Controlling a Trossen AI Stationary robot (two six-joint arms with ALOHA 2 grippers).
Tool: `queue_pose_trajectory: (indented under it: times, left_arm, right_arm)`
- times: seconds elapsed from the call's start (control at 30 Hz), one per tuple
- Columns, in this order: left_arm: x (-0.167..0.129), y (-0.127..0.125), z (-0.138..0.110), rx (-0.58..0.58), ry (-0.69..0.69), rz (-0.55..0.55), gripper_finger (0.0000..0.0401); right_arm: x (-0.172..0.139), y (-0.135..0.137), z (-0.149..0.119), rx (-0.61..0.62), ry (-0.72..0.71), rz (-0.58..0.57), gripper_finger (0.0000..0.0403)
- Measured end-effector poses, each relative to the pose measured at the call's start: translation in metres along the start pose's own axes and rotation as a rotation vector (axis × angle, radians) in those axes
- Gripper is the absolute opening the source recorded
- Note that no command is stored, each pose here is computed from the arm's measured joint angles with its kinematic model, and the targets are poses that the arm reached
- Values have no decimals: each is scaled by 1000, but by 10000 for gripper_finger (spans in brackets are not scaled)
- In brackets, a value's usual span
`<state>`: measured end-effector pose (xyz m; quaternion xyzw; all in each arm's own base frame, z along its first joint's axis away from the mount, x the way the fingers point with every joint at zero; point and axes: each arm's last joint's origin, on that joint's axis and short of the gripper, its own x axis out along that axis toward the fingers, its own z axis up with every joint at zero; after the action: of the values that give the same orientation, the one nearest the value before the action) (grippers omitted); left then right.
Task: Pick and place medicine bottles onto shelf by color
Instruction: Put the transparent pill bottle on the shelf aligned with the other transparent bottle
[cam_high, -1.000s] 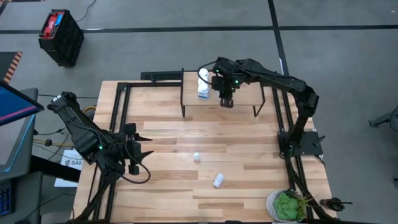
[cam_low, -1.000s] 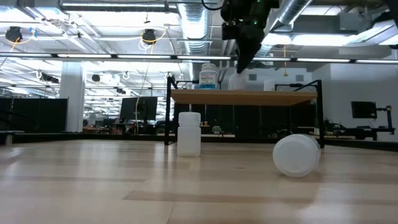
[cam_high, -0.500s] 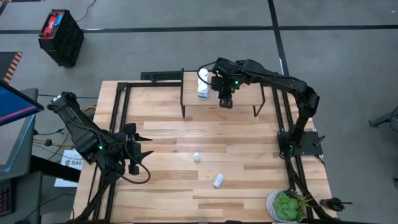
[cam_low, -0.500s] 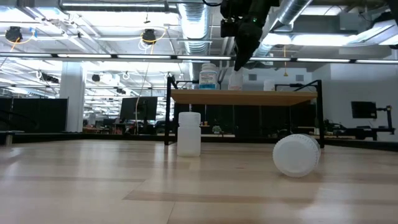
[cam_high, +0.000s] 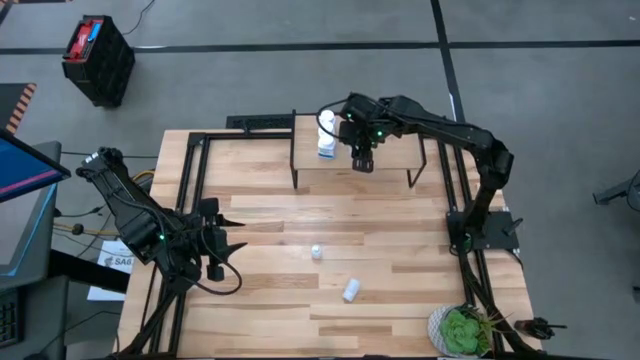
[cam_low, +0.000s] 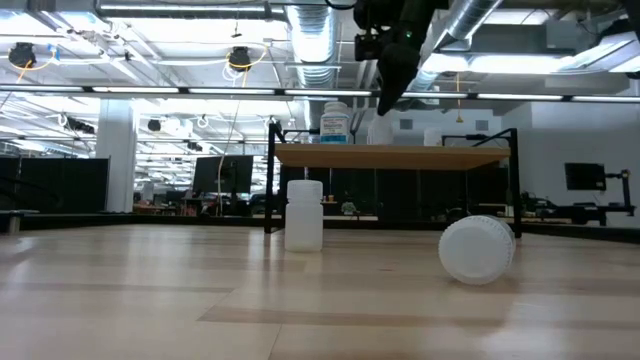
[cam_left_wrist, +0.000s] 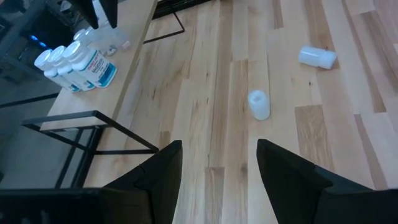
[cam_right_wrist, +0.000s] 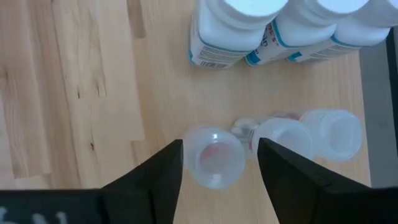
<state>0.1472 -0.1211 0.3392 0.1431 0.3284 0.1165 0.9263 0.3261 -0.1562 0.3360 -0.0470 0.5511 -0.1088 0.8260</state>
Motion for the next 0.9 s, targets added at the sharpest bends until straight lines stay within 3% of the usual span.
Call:
queue_pose_trajectory:
  times: [0.2,0.5,0.63,0.77,0.9]
  left_arm:
    - [0,0,0,-2,0,0,195]
    - [0,0,0,-12,0,0,195]
    - [0,0,0,-13,-1,-1,195]
    - [0,0,1,-17,-4,-3,195]
    - [0,0,1,-18,-4,-3,195]
  right_arm:
    - [-4,10,3,-27,10,17,223]
    - [-63,16,15,19,-64,10,221]
    - [-80,26,13,14,-29,37,221]
    - [-78,36,7,19,41,134,218]
    - [-53,44,6,-16,70,236,213]
